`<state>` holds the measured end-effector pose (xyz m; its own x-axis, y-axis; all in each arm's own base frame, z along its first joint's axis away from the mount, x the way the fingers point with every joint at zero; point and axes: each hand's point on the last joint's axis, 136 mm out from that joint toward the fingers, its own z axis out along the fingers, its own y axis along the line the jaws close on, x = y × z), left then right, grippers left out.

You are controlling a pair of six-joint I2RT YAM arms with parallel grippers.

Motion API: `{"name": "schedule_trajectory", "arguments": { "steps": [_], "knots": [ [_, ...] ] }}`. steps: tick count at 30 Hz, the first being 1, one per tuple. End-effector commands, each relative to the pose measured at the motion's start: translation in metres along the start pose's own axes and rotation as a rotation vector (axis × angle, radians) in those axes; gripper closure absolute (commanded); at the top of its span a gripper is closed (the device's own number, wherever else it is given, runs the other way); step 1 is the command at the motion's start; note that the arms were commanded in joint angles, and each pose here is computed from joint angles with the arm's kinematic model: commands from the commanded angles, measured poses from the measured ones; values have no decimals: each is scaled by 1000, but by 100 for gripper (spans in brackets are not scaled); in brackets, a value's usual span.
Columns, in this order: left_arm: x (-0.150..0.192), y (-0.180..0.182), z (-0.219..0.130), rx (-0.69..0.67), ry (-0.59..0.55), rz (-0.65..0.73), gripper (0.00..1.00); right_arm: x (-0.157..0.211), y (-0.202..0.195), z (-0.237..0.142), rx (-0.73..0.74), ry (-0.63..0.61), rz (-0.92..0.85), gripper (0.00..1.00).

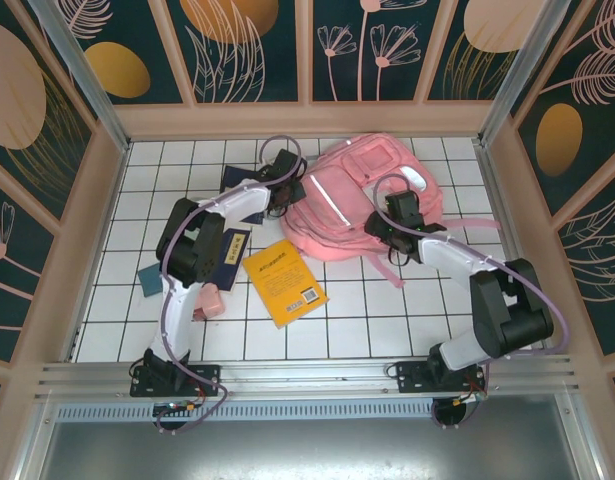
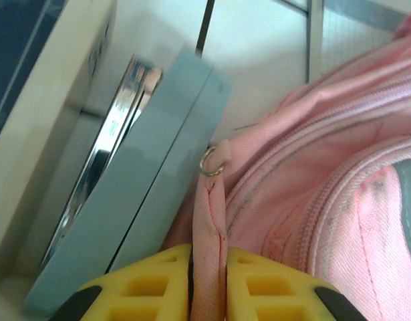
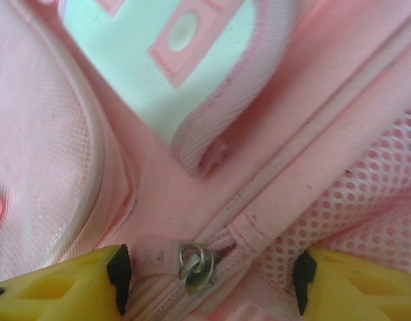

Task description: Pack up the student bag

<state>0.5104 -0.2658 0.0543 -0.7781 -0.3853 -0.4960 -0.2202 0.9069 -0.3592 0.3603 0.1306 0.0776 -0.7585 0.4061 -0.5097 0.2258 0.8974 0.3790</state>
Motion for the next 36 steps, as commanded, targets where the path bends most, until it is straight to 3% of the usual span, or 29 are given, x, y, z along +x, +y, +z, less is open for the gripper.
{"name": "schedule_trajectory", "arguments": {
  "steps": [1,5,8,12,16,25,36],
  "knots": [
    [-12,-17,7,5,-18,72,79,53,22,12,-51,194,-33,34],
    [-32,-32,4,27,-49,104,76,45,38,18,-70,196,-55,33],
    [-45,-42,-15,53,-74,116,65,34,53,14,-101,180,-76,33],
    [-51,-51,-50,118,-86,112,42,9,61,-6,-110,106,-107,30],
    [-40,-53,-85,203,-91,96,35,-10,58,-26,-99,46,-112,30],
    [36,-65,-124,285,-36,166,37,-12,30,-55,-134,3,28,29],
    [143,-113,-164,416,18,372,48,10,-15,-63,-377,37,399,31]
  ]
}}
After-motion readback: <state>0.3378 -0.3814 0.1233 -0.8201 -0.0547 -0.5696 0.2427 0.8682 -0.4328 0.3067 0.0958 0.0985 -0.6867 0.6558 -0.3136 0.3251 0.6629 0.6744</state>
